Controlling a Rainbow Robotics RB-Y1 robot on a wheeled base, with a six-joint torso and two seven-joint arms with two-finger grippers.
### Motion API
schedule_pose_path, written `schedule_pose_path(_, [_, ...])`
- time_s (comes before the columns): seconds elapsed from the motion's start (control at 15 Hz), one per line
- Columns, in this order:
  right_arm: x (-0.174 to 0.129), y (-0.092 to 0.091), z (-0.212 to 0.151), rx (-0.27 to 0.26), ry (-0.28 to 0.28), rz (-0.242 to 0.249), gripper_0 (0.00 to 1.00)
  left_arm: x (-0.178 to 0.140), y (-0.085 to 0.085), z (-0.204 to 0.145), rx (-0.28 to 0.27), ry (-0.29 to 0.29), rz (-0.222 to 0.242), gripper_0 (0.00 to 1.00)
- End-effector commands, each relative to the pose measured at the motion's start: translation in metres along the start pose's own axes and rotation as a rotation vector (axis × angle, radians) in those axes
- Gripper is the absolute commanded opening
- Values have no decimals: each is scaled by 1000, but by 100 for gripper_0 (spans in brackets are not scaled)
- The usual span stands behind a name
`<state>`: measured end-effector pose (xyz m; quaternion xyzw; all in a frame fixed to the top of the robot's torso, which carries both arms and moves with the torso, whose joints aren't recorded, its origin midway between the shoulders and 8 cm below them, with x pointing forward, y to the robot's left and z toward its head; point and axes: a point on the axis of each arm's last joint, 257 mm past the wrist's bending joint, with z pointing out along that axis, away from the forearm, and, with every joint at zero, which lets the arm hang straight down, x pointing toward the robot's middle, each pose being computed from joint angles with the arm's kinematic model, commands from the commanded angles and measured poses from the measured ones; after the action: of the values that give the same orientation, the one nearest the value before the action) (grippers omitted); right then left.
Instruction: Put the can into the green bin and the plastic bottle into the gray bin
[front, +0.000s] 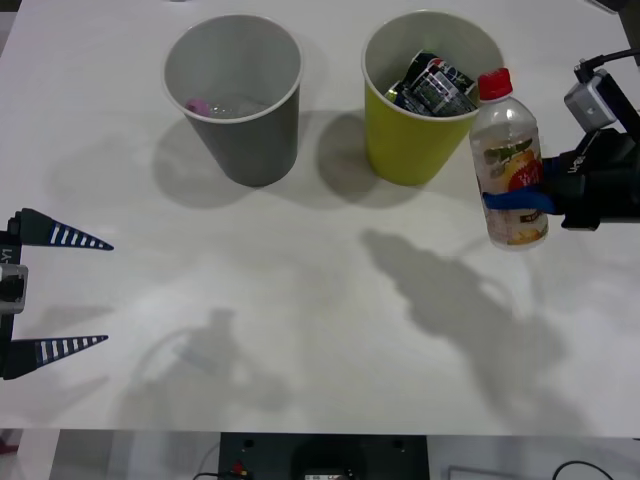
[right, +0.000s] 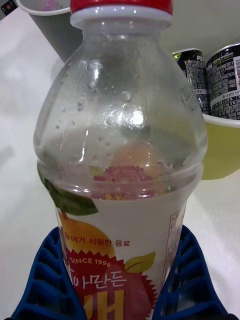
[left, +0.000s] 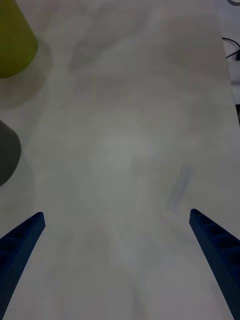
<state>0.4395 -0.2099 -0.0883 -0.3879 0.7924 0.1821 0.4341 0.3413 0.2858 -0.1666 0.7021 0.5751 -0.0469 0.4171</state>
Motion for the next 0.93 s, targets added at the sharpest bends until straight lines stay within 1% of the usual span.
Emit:
schedule_pose_path(0.07, [-24,6,-5,-14,5,1,0,0,0,0,0,0,0,100])
schedule_pose_path(0.2, [-44,9,-10,-18,9,-35,0,0,0,0,0,0,0,100])
schedule_pose_path(0.27, [-53,11,-12,-22,11,-40,0,0,0,0,0,0,0,100])
schedule_pose_path(0.47, [-84,21,-16,-33,9,-114,0,0,0,0,0,0,0,100])
schedule_pose_path(0.6, [-106,30,-9,-49,6,-172,0,0,0,0,0,0,0,100])
schedule_pose_path(0.73, [-127,34,-2,-58,9,-213,0,0,0,0,0,0,0,100])
schedule_pose_path(0.87, [-144,34,7,-60,22,-244,0,0,0,0,0,0,0,100])
schedule_pose_path(0.93, [-157,35,13,-59,25,-266,0,0,0,0,0,0,0,100])
